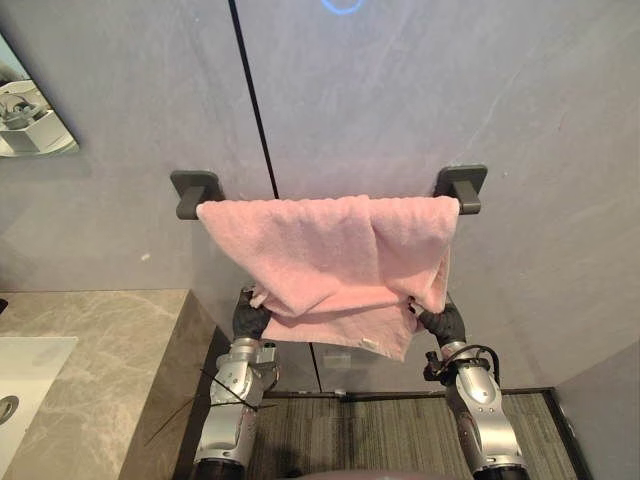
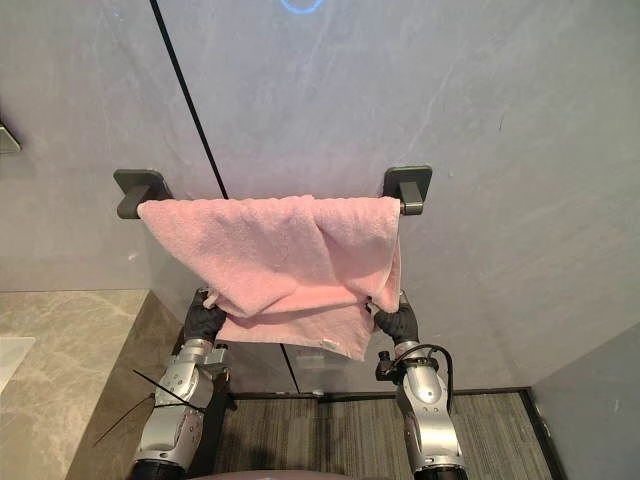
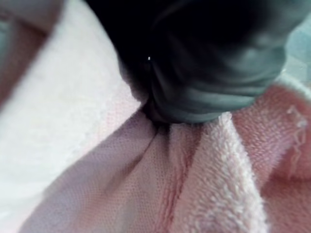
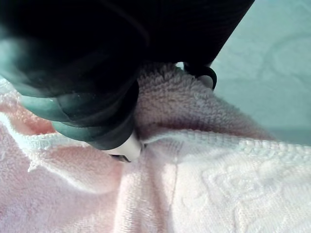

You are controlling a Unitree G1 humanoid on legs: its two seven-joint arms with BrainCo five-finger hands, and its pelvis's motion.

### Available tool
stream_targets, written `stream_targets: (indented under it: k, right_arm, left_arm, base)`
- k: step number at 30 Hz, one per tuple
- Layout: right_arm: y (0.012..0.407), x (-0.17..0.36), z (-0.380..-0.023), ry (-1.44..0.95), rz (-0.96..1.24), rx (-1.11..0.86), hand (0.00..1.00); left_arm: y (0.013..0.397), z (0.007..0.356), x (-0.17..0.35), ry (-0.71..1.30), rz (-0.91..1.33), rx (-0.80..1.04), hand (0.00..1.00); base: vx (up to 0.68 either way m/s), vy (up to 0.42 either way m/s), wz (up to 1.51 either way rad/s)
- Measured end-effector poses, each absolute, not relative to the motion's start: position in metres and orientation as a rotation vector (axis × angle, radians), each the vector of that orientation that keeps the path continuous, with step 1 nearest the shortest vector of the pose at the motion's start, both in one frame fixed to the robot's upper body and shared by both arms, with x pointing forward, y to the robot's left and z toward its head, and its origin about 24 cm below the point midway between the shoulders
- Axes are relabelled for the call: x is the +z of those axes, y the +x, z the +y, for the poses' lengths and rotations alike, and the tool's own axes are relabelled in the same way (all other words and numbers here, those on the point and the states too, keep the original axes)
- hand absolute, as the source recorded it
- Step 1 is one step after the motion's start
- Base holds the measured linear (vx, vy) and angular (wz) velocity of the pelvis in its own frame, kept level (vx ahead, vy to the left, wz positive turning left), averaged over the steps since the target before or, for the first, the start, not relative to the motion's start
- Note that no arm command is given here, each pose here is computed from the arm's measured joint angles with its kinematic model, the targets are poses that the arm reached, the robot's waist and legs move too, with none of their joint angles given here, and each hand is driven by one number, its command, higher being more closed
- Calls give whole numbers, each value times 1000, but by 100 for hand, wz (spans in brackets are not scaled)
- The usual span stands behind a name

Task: Organize washtable

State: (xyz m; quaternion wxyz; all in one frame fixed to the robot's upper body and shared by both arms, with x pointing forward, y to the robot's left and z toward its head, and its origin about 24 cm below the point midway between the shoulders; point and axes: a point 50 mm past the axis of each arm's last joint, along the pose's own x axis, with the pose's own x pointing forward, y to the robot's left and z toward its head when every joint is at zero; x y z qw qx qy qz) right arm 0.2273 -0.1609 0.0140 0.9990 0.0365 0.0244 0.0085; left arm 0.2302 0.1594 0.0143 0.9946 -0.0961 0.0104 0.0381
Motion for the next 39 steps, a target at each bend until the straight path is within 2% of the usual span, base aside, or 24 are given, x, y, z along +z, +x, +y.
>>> stream_targets:
  k: [6,7,11,12,25,39]
  right_arm:
    - [225,9,-160,80,69,11,100]
    - [225,8,-160,79,73,10,0]
    - [223,0,-162,67,112,-17,0]
    - [222,-2,-162,60,120,-20,0]
    - [207,-32,-167,34,257,-56,0]
    - [146,-85,-184,32,562,-214,0]
  left_arm:
    - [227,160,9,-193,46,83,100]
    - [226,160,8,-195,49,83,100]
    - [224,160,-1,-195,89,92,100]
    - [223,160,-4,-195,103,95,0]
    - [206,165,-24,-179,199,115,0]
    - [147,168,-83,-184,530,177,0]
  base:
    - [0,0,0]
    - [0,0,0]
    - [0,0,0]
    - [0,0,0]
    - [0,0,0]
    - [0,0,0]
